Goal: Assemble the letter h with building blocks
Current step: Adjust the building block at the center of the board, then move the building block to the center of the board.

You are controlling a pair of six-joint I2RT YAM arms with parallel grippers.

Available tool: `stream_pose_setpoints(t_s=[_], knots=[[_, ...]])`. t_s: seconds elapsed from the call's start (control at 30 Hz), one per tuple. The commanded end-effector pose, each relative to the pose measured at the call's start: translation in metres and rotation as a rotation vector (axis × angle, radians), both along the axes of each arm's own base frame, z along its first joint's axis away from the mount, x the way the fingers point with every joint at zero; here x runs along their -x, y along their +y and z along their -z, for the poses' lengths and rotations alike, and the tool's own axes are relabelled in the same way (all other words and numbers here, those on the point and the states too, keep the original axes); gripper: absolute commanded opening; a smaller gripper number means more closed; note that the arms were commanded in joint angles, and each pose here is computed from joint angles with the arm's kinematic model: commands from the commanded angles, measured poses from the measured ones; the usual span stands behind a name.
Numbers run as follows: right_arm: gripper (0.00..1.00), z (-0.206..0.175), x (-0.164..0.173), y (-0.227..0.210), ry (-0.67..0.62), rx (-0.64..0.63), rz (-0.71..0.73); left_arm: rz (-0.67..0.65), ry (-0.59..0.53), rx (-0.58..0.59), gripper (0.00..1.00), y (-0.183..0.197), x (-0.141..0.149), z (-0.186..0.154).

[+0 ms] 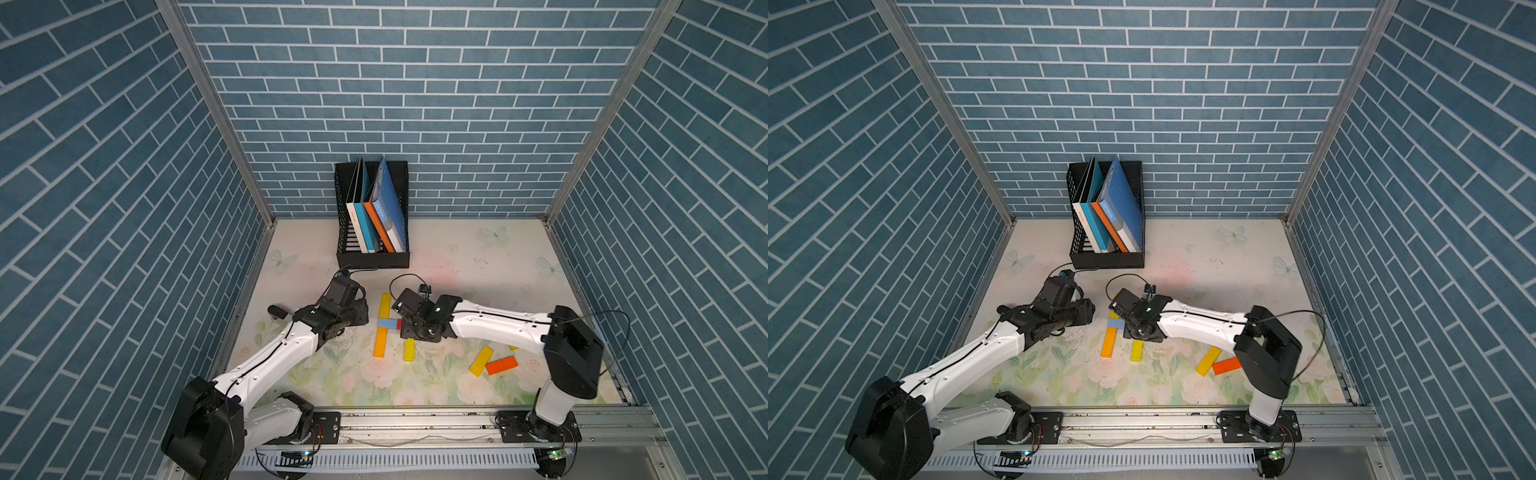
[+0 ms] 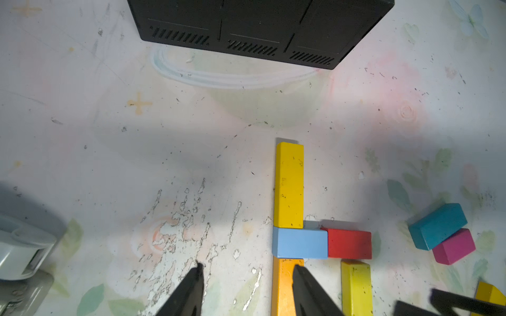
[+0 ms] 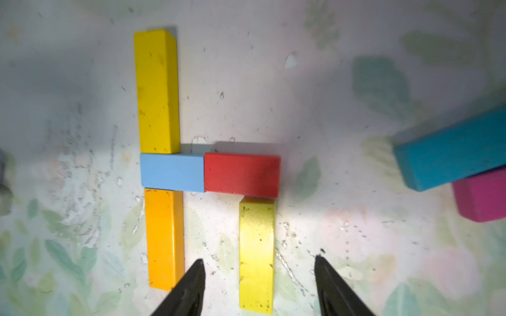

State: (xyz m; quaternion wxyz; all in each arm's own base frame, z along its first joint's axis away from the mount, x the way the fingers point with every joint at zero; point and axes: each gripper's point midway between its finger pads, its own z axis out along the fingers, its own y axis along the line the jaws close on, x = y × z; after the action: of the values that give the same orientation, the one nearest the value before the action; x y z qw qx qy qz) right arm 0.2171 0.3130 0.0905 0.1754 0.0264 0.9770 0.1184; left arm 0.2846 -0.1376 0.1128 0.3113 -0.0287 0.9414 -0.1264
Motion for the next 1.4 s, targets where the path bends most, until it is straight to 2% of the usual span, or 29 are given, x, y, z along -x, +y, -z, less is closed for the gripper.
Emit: stream_pose_setpoints(t_s=[0.0, 0.13, 0.3, 0.4, 0.5, 0.57, 0.67, 0.73, 0.83, 1.0, 1.2, 1.37], knots=[[0.62, 0.003, -0.009, -0.058, -0.005, 0.079, 0.071, -0.055, -0.013, -0.025, 0.58, 0.012, -0.001, -0.002], [0.61, 0.005, -0.01, -0.113, 0.019, 0.099, 0.163, -0.102, -0.028, -0.009, 0.58, 0.018, -0.004, -0.007], [0.6, 0.025, 0.014, -0.168, 0.077, 0.167, 0.26, -0.099, -0.033, 0.015, 0.58, 0.015, -0.007, -0.011], [0.6, 0.035, 0.018, -0.16, 0.087, 0.102, 0.231, -0.09, -0.032, 0.02, 0.58, 0.013, -0.008, -0.012], [0.61, 0.029, 0.006, -0.132, 0.05, 0.03, 0.157, -0.086, -0.028, 0.021, 0.58, 0.012, -0.008, -0.01], [0.61, 0.024, -0.005, -0.124, 0.027, 0.059, 0.145, -0.085, -0.026, 0.021, 0.58, 0.012, -0.007, -0.01], [0.71, 0.022, -0.029, -0.129, 0.016, 0.232, 0.149, -0.083, -0.026, 0.022, 0.58, 0.013, -0.005, -0.01], [0.72, 0.027, -0.043, -0.125, 0.027, 0.292, 0.137, -0.081, -0.03, 0.021, 0.58, 0.014, -0.005, -0.011], [0.67, 0.037, -0.055, -0.112, 0.037, 0.301, 0.11, -0.073, -0.03, 0.014, 0.57, 0.014, -0.004, -0.011], [0.64, 0.052, -0.058, -0.105, 0.052, 0.293, 0.1, -0.069, -0.026, 0.012, 0.58, 0.016, -0.002, -0.008], [0.67, 0.062, -0.058, -0.093, 0.064, 0.193, 0.112, -0.058, -0.015, 0.016, 0.57, 0.013, -0.003, -0.005], [0.63, 0.074, -0.071, -0.082, 0.081, 0.207, 0.102, -0.06, -0.013, 0.012, 0.57, 0.014, -0.003, -0.003]])
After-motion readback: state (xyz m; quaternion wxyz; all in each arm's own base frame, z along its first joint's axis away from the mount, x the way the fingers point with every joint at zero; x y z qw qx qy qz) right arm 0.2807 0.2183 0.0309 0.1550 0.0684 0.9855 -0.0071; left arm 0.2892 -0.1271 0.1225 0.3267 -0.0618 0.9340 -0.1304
